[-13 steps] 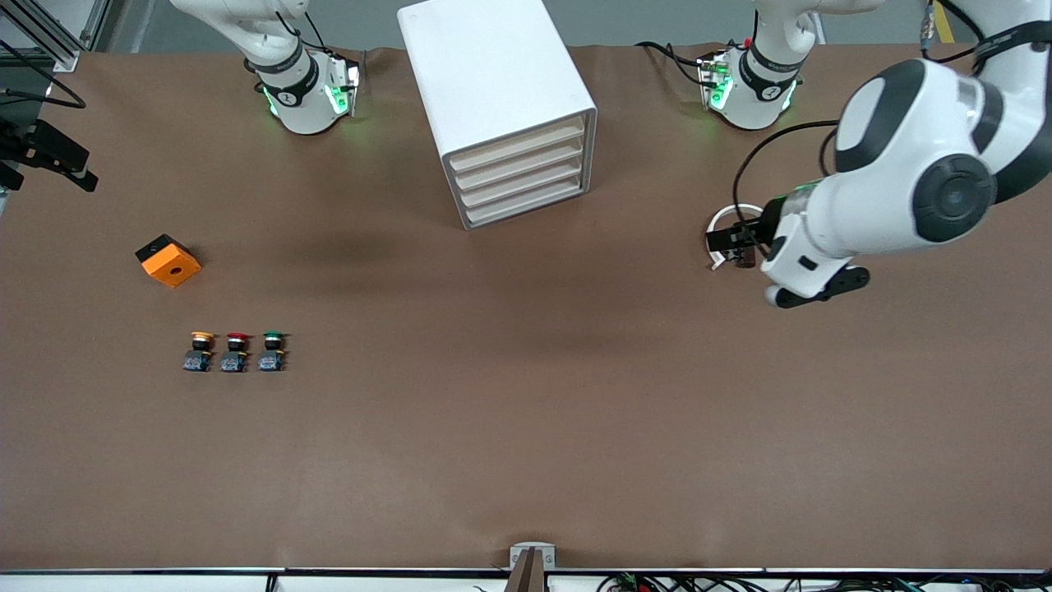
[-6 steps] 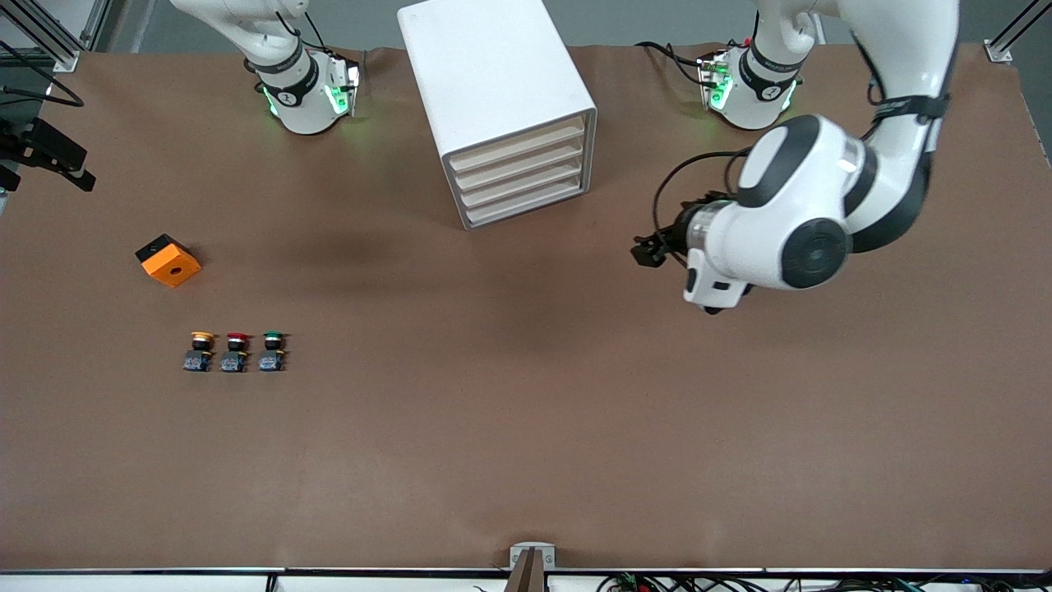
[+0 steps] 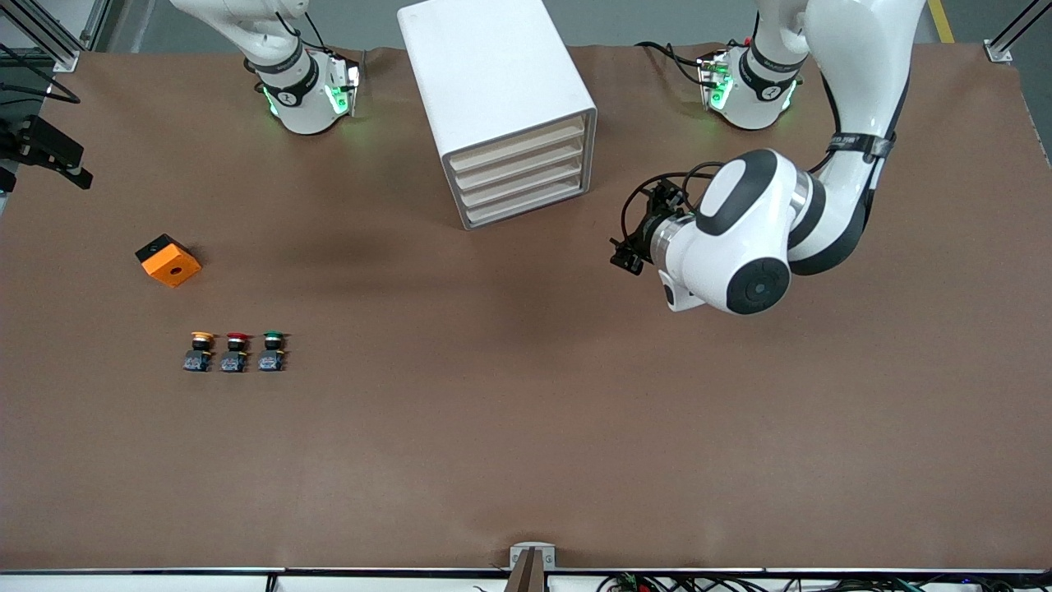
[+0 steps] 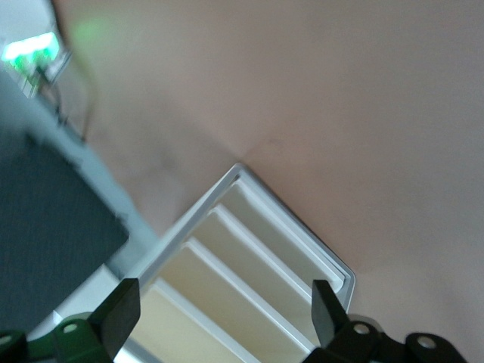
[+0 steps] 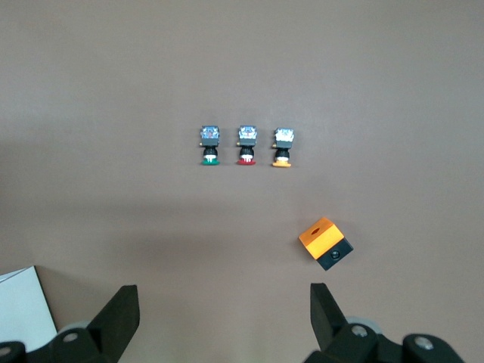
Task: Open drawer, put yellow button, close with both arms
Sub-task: 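Move the left gripper toward the white drawer cabinet's top drawer, then grasp the drawer front with the left gripper while the right gripper reaches the yellow button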
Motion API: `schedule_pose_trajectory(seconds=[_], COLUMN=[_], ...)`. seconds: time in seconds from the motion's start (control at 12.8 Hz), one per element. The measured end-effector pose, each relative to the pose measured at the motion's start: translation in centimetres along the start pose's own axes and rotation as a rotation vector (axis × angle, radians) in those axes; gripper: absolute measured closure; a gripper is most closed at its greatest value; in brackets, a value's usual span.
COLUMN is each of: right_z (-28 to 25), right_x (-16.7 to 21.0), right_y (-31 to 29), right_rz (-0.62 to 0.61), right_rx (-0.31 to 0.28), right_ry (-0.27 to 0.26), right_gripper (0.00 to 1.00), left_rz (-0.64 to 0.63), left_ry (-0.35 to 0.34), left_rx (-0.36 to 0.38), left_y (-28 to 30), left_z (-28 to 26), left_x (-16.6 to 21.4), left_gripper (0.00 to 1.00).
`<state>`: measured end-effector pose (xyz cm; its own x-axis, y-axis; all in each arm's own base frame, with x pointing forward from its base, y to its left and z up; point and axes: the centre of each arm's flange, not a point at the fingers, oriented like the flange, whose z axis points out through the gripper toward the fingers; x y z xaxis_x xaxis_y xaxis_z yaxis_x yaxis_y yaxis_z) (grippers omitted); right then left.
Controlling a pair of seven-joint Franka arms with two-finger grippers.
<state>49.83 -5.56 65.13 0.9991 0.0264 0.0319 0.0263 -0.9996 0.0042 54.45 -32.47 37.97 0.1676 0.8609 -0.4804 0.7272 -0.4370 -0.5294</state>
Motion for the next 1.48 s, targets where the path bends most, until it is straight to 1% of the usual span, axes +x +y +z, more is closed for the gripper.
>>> schedule_pose_trajectory(seconds=[0.16, 0.23, 0.39, 0.47, 0.55, 0.62, 0.78, 0.94, 1.01, 1.17, 1.25, 1.41, 1.48], right_z=[0.3, 1.0, 5.9, 8.5, 10.2, 11.1, 12.3, 13.5, 14.2, 16.5, 18.5, 23.3, 25.6], right_x=[0.0, 0.3, 3.0, 4.7, 6.1, 6.9, 7.8, 8.6, 9.0, 10.4, 11.2, 11.9, 11.9], right_y=[0.0, 0.0, 0.0, 0.2, 0.5, 0.9, 1.8, 4.0, 4.9, 5.8, 6.4, 7.8, 8.4], right_rz=[0.038, 0.044, 0.039, 0.039, 0.041, 0.045, 0.059, 0.093, 0.106, 0.115, 0.116, 0.101, 0.097], right_rx=[0.001, 0.003, 0.01, 0.012, 0.012, 0.012, 0.013, 0.013, 0.01, 0.003, -0.01, -0.036, -0.041], right_ry=[-0.011, -0.031, -0.119, -0.154, -0.174, -0.184, -0.194, -0.178, -0.16, -0.117, -0.091, -0.05, -0.037], right_gripper=[0.0, 0.0, 0.0, 0.0, 0.0, 0.0, 0.0, 0.0, 0.0, 0.0, 0.0, 0.0, 0.0], left_rz=[-0.136, -0.187, -0.279, -0.325, -0.374, -0.432, -0.531, -0.6, -0.628, -0.665, -0.671, -0.677, -0.677], left_ry=[-0.095, -0.144, -0.24, -0.27, -0.283, -0.278, -0.272, -0.317, -0.327, -0.315, -0.306, -0.292, -0.288], left_rx=[0.069, 0.109, 0.195, 0.238, 0.279, 0.32, 0.392, 0.448, 0.466, 0.49, 0.501, 0.532, 0.548], left_y=[1.8, 2.8, 4.9, 5.6, 6.2, 6.6, 7.1, 7.5, 7.7, 7.8, 7.7, 7.3, 7.0], left_z=[2.3, 3.8, 6.8, 8.3, 9.9, 11.5, 14.5, 15.8, 16.2, 17.1, 17.7, 18.8, 19.2], left_x=[0.6, 0.8, 1.3, 1.3, 0.9, 0.1, -1.9, -2.9, -2.9, -3.3, -3.9, -5.5, -6.1], left_gripper=[0.0, 0.0, 0.0, 0.0, 0.0, 0.0, 0.0, 0.0, 0.08, 0.11, 0.11, 0.25, 0.26])
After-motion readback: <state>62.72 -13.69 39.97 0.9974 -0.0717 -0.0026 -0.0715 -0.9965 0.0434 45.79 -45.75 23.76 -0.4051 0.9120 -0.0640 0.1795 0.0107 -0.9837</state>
